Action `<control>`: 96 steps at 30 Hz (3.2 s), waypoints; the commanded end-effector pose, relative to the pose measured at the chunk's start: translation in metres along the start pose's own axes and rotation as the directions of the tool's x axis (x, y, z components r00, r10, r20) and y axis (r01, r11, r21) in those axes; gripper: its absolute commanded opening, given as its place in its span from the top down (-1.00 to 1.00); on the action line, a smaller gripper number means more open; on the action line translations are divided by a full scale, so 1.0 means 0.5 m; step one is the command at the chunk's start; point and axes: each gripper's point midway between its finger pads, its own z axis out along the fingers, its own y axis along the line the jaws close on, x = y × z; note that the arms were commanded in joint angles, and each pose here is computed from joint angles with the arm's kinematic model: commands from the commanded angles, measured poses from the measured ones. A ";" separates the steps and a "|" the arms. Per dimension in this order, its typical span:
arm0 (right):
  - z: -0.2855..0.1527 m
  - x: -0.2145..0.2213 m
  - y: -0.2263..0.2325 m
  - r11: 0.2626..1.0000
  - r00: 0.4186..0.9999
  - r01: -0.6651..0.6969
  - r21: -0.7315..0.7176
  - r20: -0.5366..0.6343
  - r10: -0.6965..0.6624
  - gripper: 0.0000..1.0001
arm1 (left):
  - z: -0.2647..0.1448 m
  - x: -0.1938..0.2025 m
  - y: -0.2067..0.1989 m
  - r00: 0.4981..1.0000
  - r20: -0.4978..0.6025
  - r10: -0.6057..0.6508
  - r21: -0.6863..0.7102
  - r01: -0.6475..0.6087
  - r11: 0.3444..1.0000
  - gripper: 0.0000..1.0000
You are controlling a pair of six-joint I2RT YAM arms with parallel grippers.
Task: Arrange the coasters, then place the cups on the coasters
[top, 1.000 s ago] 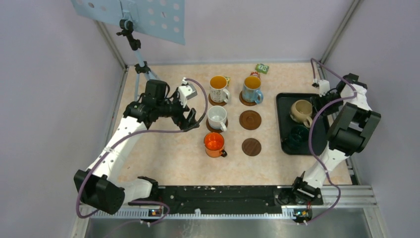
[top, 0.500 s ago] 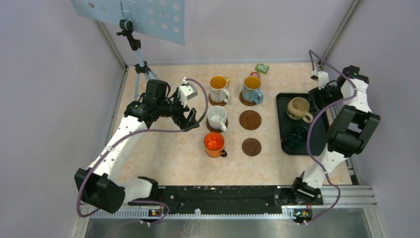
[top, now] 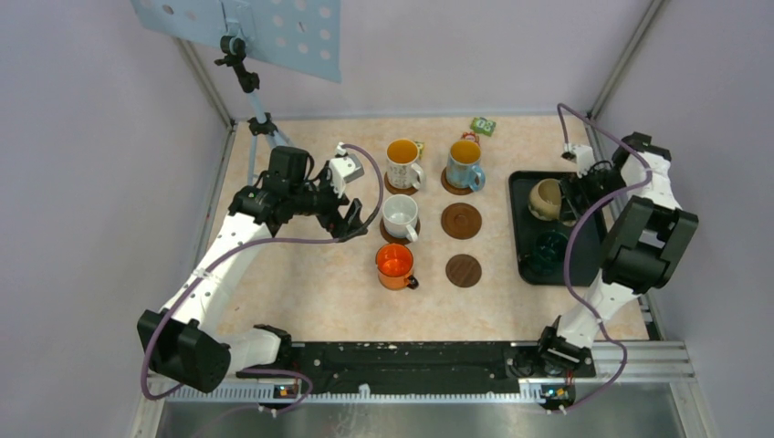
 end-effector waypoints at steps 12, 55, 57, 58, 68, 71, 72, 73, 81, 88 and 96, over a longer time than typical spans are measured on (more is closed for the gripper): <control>0.108 0.012 -0.015 1.000 1.000 0.020 0.012 -0.004 -0.020 -0.25 | -0.010 -0.029 0.004 0.998 0.048 0.029 -0.021 -0.028 0.999 -0.97; -0.046 -0.223 0.356 0.984 0.963 0.174 -0.034 0.214 -0.163 1.00 | -0.019 -0.038 -0.003 0.997 0.069 0.028 -0.023 -0.027 0.999 -0.98; -0.034 -0.220 0.387 0.983 0.966 0.178 -0.039 0.200 -0.167 1.00 | -0.020 -0.039 -0.004 0.997 0.071 0.025 -0.022 -0.024 0.999 -0.97; -0.024 -0.219 0.399 0.982 0.965 0.184 -0.037 0.196 -0.173 1.00 | -0.020 -0.040 -0.005 0.997 0.073 0.028 -0.021 -0.026 0.999 -0.98; 0.087 -0.210 0.434 0.989 0.975 0.146 0.020 0.166 -0.148 1.00 | -0.024 -0.040 -0.006 0.997 0.077 0.027 -0.028 -0.025 0.999 -0.98; 0.112 -0.203 0.427 0.989 0.976 0.141 0.042 0.158 -0.146 1.00 | -0.023 -0.038 -0.006 0.997 0.076 0.026 -0.027 -0.024 0.999 -0.97; 0.118 -0.200 0.425 0.989 0.978 0.139 0.049 0.153 -0.145 1.00 | -0.023 -0.037 -0.006 0.997 0.076 0.026 -0.028 -0.024 0.999 -0.97; 0.126 -0.197 0.422 0.989 0.979 0.135 0.057 0.148 -0.142 1.00 | -0.022 -0.037 -0.006 0.997 0.077 0.025 -0.026 -0.023 0.999 -0.98; 0.167 -0.186 0.405 0.987 0.982 0.130 0.090 0.124 -0.141 1.00 | -0.019 -0.037 -0.005 0.997 0.077 0.022 -0.023 -0.020 1.000 -0.97; 0.198 -0.169 0.396 0.986 0.985 0.129 0.108 0.102 -0.140 1.00 | -0.018 -0.033 -0.005 0.997 0.072 0.023 -0.024 -0.021 0.999 -0.97; 0.220 -0.165 0.392 0.987 0.985 0.118 0.109 0.110 -0.130 1.00 | -0.014 -0.028 -0.005 0.998 0.068 0.017 -0.020 -0.016 1.000 -0.98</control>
